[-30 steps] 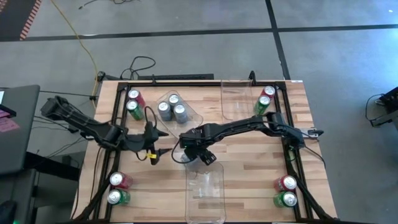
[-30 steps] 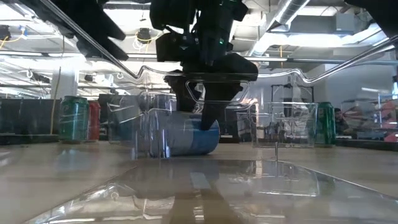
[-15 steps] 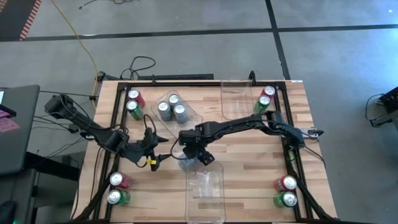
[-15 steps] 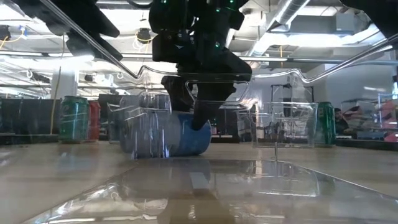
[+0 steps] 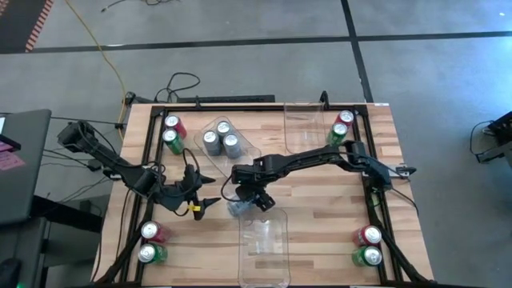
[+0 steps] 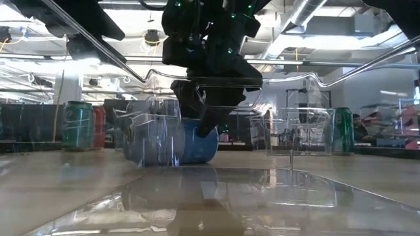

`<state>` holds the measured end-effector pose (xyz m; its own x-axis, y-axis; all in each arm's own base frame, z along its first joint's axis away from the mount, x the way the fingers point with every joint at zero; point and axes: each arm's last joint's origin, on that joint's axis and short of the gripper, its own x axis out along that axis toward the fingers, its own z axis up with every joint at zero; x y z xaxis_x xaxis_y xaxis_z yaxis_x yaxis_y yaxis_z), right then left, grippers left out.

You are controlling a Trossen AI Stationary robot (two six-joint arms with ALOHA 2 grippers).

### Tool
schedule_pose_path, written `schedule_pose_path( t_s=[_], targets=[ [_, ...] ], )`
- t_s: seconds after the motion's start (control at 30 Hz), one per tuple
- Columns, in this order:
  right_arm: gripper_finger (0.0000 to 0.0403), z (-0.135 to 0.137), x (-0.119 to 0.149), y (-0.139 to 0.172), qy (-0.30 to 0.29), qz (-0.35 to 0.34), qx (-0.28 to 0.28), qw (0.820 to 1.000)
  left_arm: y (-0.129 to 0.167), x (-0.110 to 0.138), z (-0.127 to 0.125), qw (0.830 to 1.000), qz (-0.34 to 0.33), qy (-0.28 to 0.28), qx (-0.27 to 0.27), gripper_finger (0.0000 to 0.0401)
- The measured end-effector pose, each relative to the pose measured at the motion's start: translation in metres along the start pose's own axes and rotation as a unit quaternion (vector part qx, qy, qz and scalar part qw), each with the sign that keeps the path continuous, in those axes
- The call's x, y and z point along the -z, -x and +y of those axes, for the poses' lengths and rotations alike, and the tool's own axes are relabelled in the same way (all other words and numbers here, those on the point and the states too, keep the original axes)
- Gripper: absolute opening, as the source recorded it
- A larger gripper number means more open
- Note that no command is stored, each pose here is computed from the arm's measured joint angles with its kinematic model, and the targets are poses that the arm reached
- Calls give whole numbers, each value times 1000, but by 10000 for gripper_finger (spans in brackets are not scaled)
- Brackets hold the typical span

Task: Sort soda cans
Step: Put the blue-white soda can into the top left transparent bin

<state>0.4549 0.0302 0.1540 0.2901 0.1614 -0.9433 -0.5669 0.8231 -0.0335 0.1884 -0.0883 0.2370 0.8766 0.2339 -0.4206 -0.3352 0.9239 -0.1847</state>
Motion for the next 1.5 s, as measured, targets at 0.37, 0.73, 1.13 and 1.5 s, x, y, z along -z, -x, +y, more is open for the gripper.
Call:
schedule_pose_path(
  t_s=[0.37, 0.73, 1.13, 1.5],
  targets=[
    [355, 1, 0, 1, -29, 5, -1, 1000, 0, 0, 0, 1000, 0, 1, 1, 333],
    [397, 1, 1, 0, -42, 5, -2, 999, 0, 0, 0, 1000, 0, -4, 2, 333],
    [314, -2, -2, 0, -44, -10, 11, 999, 0, 0, 0, 1000, 0, -3, 2, 333],
    [264, -4, -12, 21, -50, 0, 17, 999, 0, 0, 0, 1000, 0, -3, 2, 333]
  ],
)
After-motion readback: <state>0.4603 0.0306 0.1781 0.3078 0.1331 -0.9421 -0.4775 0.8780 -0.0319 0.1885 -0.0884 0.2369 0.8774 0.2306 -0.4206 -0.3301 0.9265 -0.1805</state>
